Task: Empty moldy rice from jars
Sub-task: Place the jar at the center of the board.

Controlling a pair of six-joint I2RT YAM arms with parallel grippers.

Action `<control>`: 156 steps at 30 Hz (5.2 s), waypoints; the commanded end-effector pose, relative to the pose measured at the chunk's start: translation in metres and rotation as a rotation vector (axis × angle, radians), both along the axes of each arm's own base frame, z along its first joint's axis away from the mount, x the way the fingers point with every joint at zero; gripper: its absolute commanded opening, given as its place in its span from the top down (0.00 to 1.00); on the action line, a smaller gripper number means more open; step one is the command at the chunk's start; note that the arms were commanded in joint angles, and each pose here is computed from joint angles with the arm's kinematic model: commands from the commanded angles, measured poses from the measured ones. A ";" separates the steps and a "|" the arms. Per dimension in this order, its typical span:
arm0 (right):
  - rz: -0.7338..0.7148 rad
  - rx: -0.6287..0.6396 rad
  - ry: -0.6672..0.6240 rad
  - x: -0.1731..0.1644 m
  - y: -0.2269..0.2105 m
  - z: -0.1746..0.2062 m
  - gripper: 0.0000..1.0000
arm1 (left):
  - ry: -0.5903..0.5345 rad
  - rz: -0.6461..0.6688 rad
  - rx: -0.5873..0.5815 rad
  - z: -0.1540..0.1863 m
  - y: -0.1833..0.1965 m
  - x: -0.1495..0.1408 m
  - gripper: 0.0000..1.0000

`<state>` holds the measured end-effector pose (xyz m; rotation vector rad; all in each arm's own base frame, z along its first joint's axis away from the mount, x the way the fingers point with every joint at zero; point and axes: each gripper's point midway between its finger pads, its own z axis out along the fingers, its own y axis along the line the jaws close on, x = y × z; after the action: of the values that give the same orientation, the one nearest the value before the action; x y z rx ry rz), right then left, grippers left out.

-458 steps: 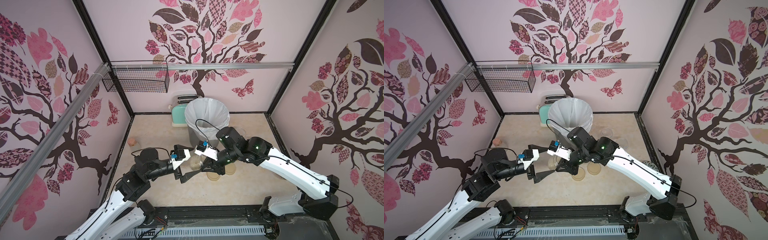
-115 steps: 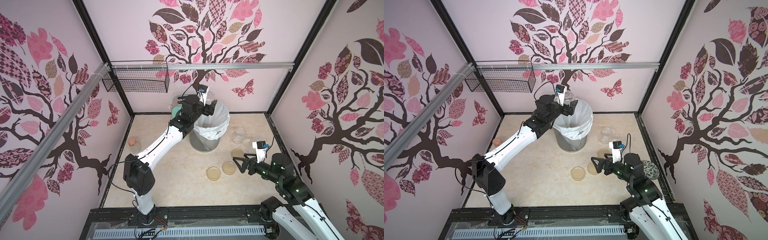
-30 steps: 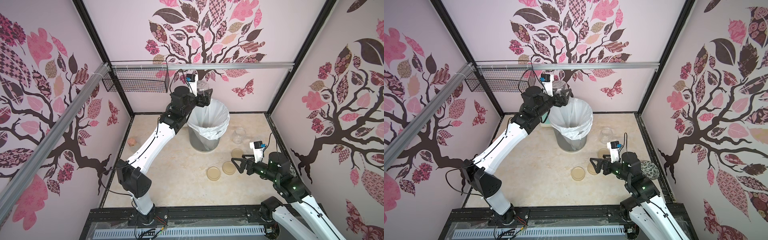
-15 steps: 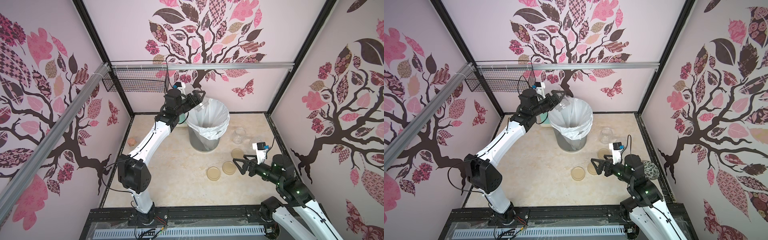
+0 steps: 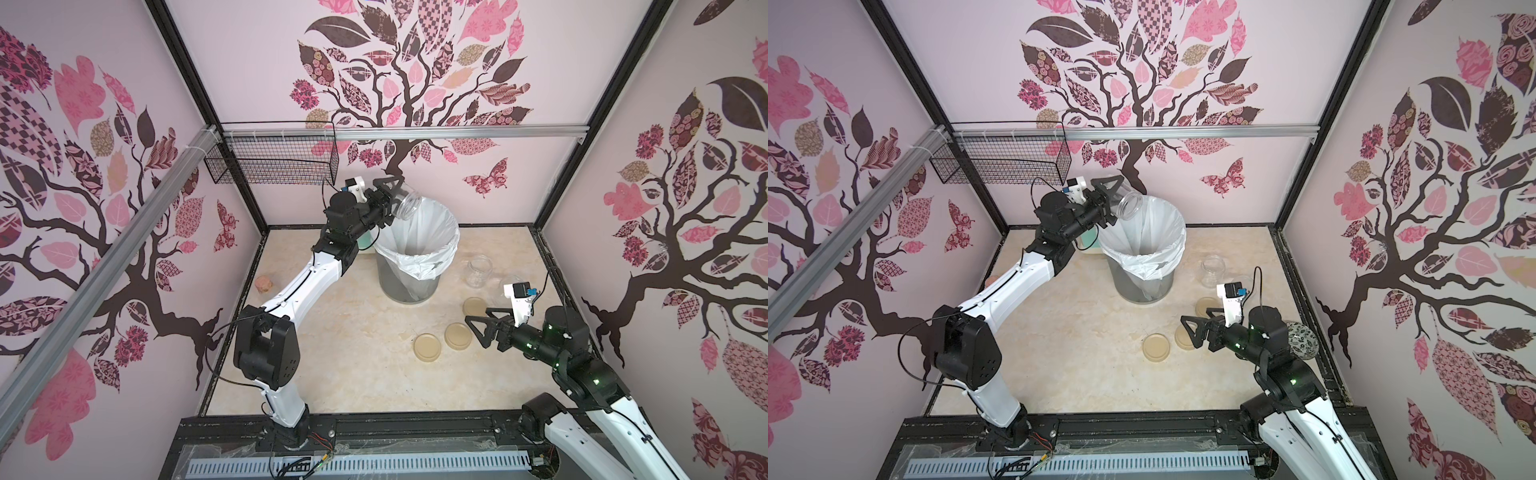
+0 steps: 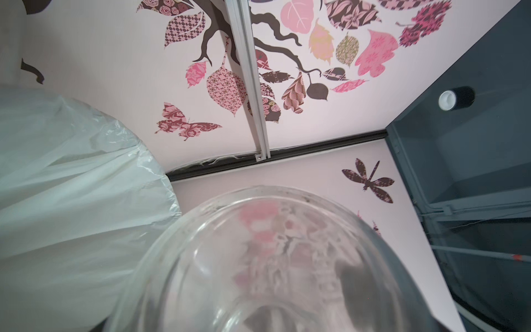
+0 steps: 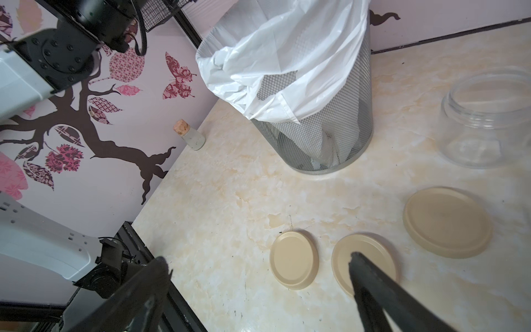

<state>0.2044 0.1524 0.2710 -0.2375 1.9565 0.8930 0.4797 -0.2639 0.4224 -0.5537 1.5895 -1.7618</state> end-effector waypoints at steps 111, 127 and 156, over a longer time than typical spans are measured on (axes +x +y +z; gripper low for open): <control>0.222 0.295 -0.292 0.076 0.146 0.165 1.00 | 0.054 0.301 -0.038 0.000 0.078 -0.147 0.02; 0.490 -0.116 -0.065 0.018 0.198 0.119 1.00 | 0.081 0.551 0.495 -0.067 0.209 -0.220 0.02; 0.619 -0.615 0.417 0.007 0.252 -0.132 1.00 | 0.192 0.609 0.672 -0.141 0.232 -0.236 0.02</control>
<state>0.2126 0.3959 0.1407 -1.0935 2.5921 0.6940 0.2417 -0.0344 0.2783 -0.7830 1.7817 -0.7037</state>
